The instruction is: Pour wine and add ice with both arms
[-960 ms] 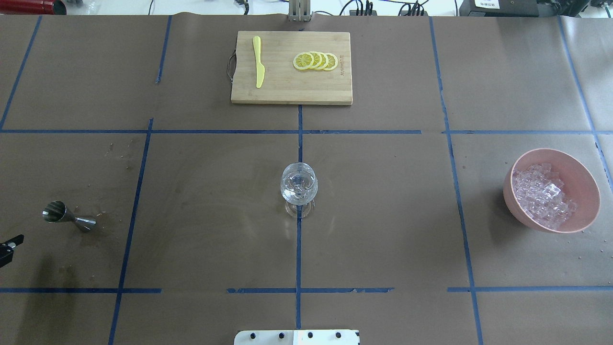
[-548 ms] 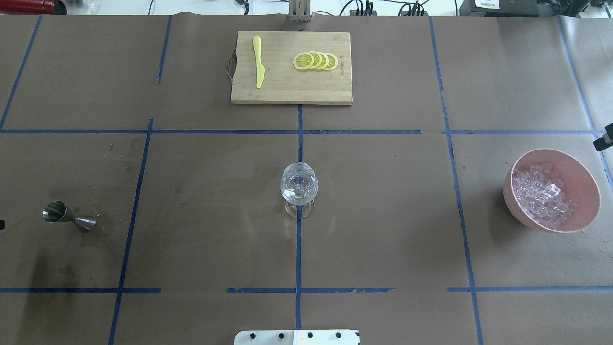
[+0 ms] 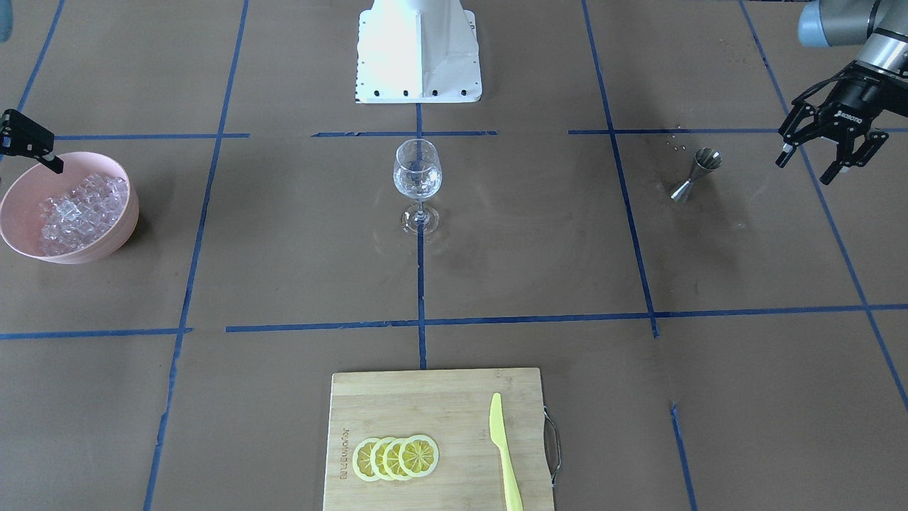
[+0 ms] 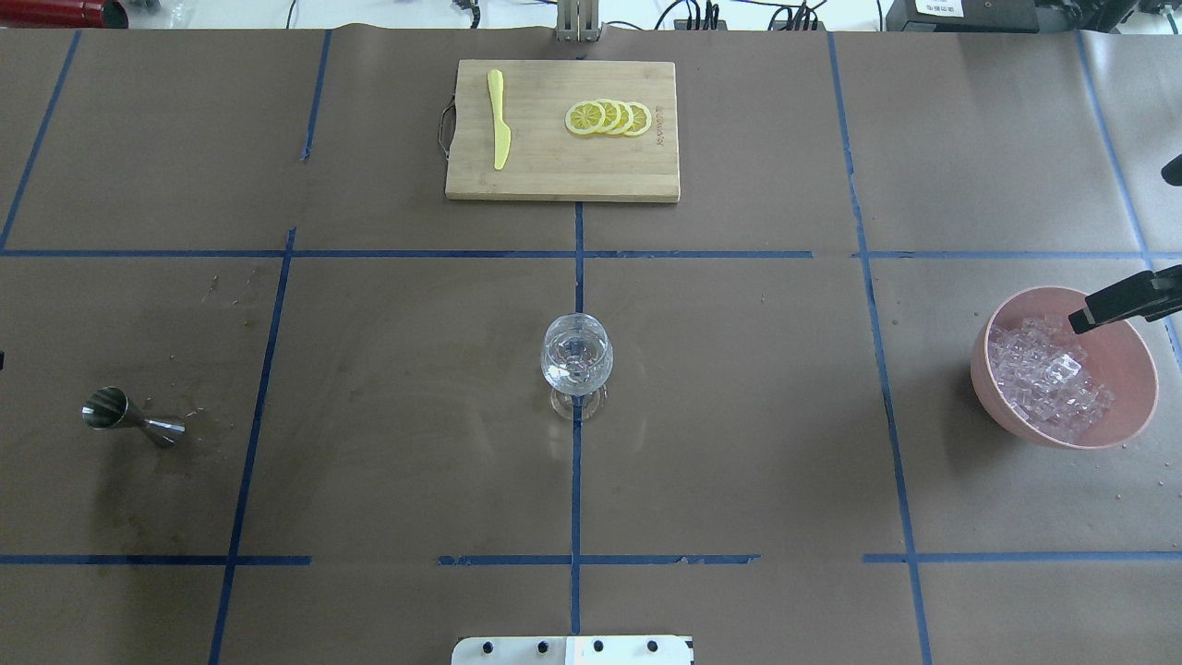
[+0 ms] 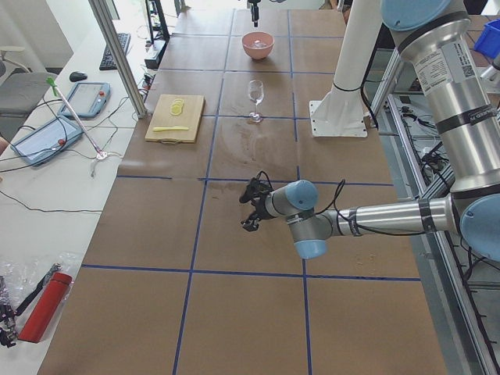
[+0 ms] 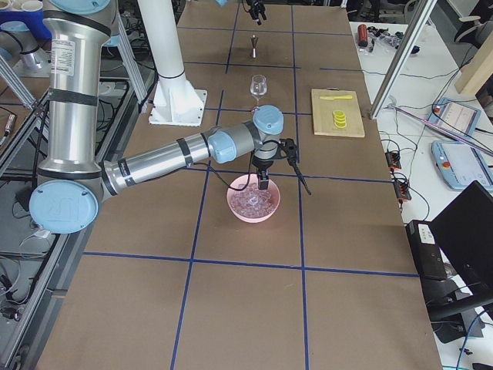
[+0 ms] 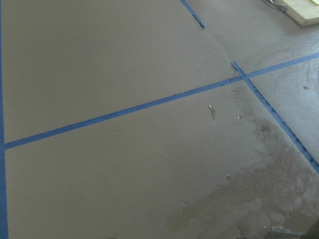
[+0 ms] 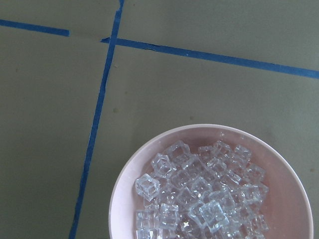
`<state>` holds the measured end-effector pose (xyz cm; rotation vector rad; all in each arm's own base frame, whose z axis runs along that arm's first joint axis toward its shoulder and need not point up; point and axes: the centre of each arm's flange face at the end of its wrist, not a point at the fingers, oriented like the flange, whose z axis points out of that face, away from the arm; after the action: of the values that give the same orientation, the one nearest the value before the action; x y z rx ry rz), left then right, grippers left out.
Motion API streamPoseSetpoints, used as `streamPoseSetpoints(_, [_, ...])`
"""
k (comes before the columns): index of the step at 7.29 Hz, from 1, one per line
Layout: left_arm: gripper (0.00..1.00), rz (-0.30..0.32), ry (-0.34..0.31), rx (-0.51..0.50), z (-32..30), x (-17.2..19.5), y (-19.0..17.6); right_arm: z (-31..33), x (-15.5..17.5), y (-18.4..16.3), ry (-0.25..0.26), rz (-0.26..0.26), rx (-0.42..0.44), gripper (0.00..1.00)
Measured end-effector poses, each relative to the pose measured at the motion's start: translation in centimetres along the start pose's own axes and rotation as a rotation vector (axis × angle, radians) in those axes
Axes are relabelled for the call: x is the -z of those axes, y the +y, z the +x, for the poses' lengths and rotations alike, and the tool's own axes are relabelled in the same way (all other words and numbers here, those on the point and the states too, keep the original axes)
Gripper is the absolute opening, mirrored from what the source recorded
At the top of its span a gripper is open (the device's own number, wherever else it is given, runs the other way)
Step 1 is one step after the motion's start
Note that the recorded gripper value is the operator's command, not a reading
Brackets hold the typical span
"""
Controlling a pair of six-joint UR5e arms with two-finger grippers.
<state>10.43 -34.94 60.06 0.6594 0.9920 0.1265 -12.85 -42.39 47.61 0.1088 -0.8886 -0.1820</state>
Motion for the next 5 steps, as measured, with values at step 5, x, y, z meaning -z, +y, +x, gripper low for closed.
streamPoseSetpoints(5, [1.0,-0.032,0.033,0.13,-0.9,0.0,-1.2,-0.8,-6.1,0.6,0.126,0.03,0.1,0.97])
